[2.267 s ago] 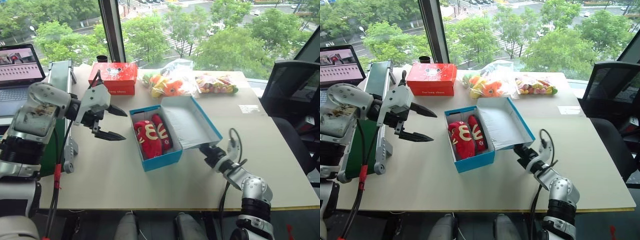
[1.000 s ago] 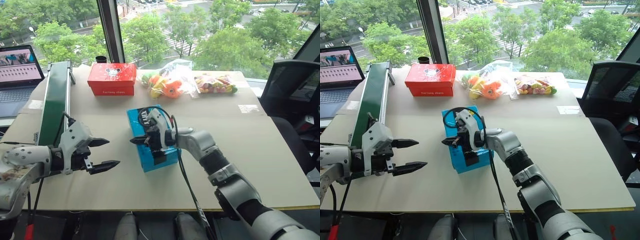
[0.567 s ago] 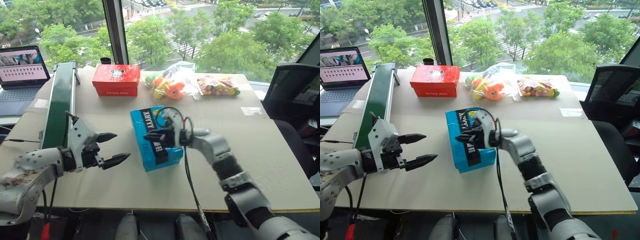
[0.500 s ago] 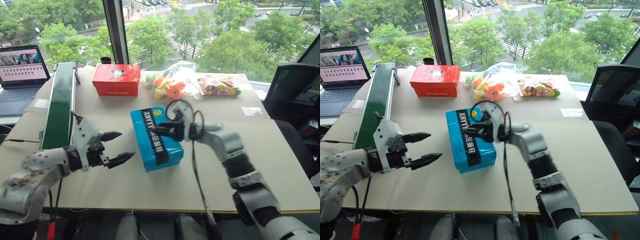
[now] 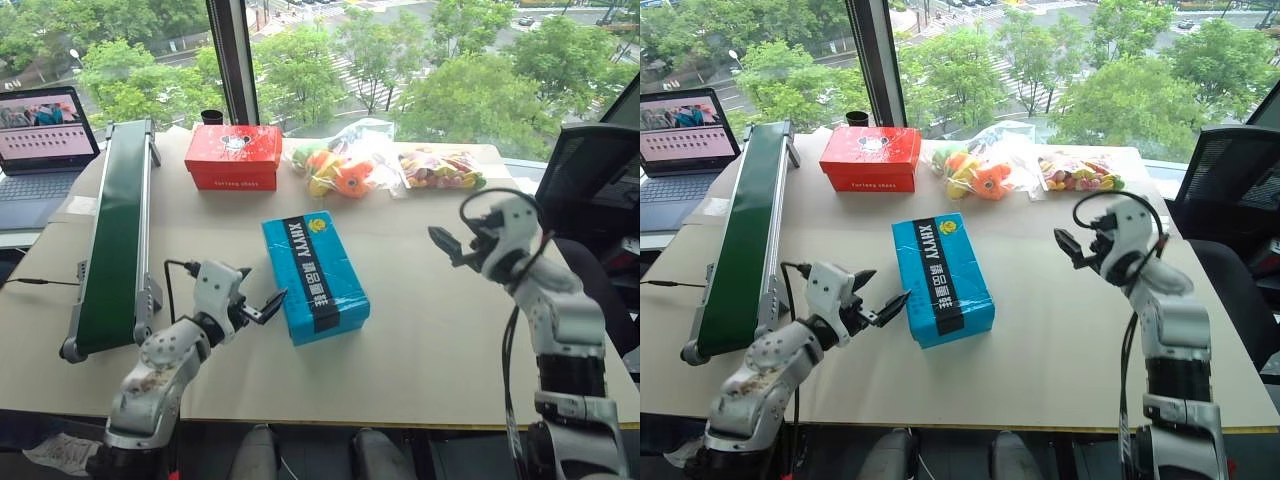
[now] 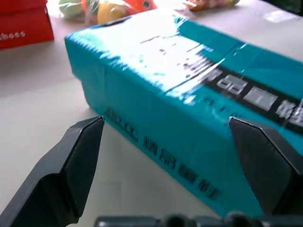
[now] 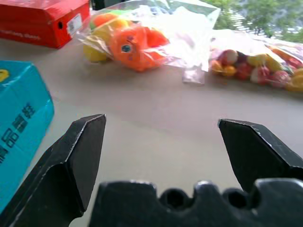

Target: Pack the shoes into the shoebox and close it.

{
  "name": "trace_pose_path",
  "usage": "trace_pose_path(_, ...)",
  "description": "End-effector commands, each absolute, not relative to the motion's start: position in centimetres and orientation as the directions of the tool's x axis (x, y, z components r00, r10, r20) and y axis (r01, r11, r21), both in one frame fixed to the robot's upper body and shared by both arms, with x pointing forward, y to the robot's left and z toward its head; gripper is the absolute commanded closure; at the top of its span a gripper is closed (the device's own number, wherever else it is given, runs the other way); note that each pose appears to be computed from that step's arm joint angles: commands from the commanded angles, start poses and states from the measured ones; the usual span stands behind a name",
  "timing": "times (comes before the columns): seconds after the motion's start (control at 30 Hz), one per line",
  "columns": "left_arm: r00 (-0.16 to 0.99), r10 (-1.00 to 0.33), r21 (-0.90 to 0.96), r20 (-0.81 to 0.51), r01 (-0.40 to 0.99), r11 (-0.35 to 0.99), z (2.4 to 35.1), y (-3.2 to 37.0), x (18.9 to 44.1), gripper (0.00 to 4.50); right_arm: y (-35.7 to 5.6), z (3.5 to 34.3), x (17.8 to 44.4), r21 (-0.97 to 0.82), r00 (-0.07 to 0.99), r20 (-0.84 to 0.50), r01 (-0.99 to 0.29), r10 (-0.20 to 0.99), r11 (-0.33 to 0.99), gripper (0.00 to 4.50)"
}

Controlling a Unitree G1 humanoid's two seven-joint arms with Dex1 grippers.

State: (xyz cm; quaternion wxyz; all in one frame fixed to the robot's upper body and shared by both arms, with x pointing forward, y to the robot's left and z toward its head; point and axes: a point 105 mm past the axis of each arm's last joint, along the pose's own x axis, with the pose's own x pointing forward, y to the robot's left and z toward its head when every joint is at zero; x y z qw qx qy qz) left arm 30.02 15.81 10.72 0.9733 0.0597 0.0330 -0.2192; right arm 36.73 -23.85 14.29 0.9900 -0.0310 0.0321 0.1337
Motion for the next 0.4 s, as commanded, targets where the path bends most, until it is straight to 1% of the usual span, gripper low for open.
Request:
trace_pose_path(0.03, 0.958, -0.274, 0.167, -0.090, 0.286, 0.944, 8.4, 18.2, 30.1, 0.00, -24.5, 12.1, 35.2, -0.140, 0.979, -0.047, -0.201, 0.197, 0.969, 0.02)
trace_pose_path(0.1, 0.961, -0.264, 0.175, -0.086, 0.275, 0.945, 7.3, 18.1, 29.6, 0.00, -24.4, 9.1, 34.2, -0.144, 0.981, -0.090, -0.185, 0.174, 0.972, 0.02)
trace_pose_path(0.13, 0.961, -0.265, 0.177, -0.082, 0.276, 0.945, 6.9, 17.9, 29.4, 0.00, -24.3, 8.3, 33.9, -0.146, 0.981, -0.098, -0.181, 0.168, 0.973, 0.02)
trace_pose_path(0.2, 0.964, -0.257, 0.154, -0.065, 0.264, 0.952, 6.5, 17.7, 29.2, 0.00, -23.9, 6.5, 33.3, -0.075, 0.973, -0.142, -0.195, 0.183, 0.978, 0.02)
trace_pose_path(0.23, 0.966, -0.251, 0.155, -0.060, 0.257, 0.954, 6.3, 17.7, 29.1, 0.00, -23.9, 5.9, 33.1, -0.072, 0.973, -0.150, -0.187, 0.175, 0.980, 0.02)
trace_pose_path(0.27, 0.967, -0.249, 0.144, -0.057, 0.254, 0.956, 6.0, 17.6, 29.0, 0.00, -23.5, 5.3, 32.7, -0.057, 0.970, -0.153, -0.201, 0.191, 0.978, 0.02)
trace_pose_path(0.33, 0.966, -0.248, 0.137, -0.069, 0.255, 0.957, 5.1, 17.3, 28.6, 0.00, -22.9, 4.5, 32.0, -0.079, 0.967, -0.153, -0.215, 0.202, 0.973, 0.02)
trace_pose_path(0.4, 0.961, -0.260, 0.120, -0.090, 0.270, 0.955, 4.3, 16.9, 28.2, 0.00, -22.5, 4.5, 31.8, -0.021, 0.969, -0.133, -0.211, 0.206, 0.977, 0.02)
